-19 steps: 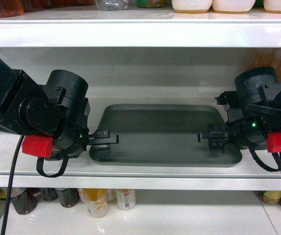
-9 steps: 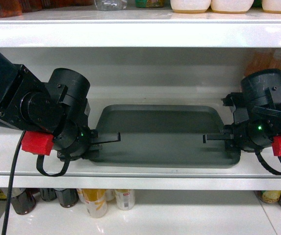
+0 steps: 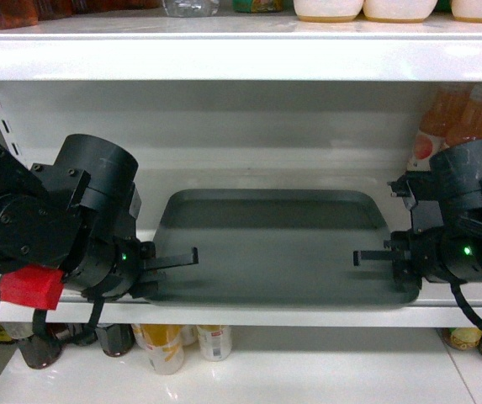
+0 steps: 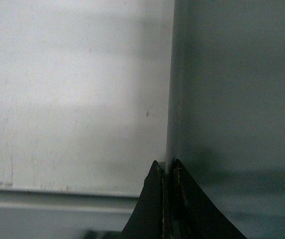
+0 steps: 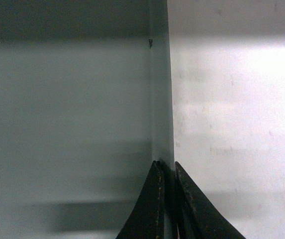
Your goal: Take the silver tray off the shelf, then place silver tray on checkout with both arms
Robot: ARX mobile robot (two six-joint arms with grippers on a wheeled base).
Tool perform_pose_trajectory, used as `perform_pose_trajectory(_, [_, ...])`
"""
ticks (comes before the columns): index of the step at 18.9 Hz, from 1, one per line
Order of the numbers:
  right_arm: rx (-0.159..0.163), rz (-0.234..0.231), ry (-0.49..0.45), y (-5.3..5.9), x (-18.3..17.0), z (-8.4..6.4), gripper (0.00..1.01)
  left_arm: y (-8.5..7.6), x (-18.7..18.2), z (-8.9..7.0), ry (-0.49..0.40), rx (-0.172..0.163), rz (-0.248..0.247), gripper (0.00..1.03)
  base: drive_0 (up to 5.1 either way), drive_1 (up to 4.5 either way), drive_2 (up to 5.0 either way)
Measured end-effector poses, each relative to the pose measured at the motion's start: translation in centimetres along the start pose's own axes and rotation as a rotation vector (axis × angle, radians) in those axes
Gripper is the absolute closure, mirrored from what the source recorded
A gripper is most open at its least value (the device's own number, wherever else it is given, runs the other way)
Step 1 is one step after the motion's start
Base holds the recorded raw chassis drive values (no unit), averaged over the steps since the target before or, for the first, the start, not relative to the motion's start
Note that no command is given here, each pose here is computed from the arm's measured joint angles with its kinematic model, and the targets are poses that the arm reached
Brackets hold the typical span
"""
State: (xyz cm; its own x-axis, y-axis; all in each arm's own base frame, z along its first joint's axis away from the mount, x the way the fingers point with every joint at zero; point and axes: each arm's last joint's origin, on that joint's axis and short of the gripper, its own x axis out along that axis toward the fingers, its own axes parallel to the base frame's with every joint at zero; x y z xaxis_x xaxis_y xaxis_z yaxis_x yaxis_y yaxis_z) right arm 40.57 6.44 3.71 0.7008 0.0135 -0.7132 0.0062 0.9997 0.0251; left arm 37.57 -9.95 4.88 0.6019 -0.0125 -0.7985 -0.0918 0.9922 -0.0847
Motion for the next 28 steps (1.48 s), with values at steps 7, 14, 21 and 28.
perform_pose_trajectory(7, [0.059,0.083,-0.189,-0.9,-9.9,-1.8,0.97,0.5,-10.6,-2.4,-0.162,-0.042,-0.005,1.0,0.0,0.0,0.0])
perform_pose_trajectory(14, [0.091,0.192,-0.317,-1.7,-19.7,-5.9,0.98,2.8,-19.5,-6.4,-0.312,0.035,0.004,1.0,0.0,0.0,0.0])
perform_pose_trajectory(21, [0.091,0.194,-0.315,-1.6,-19.7,-5.7,0.98,2.6,-19.5,-6.1,-0.318,0.054,0.014,1.0,0.0,0.0,0.0])
perform_pose_trajectory(28, [0.092,0.194,-0.316,-1.6,-19.7,-5.7,0.98,2.6,-19.5,-6.1,-0.318,0.055,0.014,1.0,0.0,-3.62,3.6])
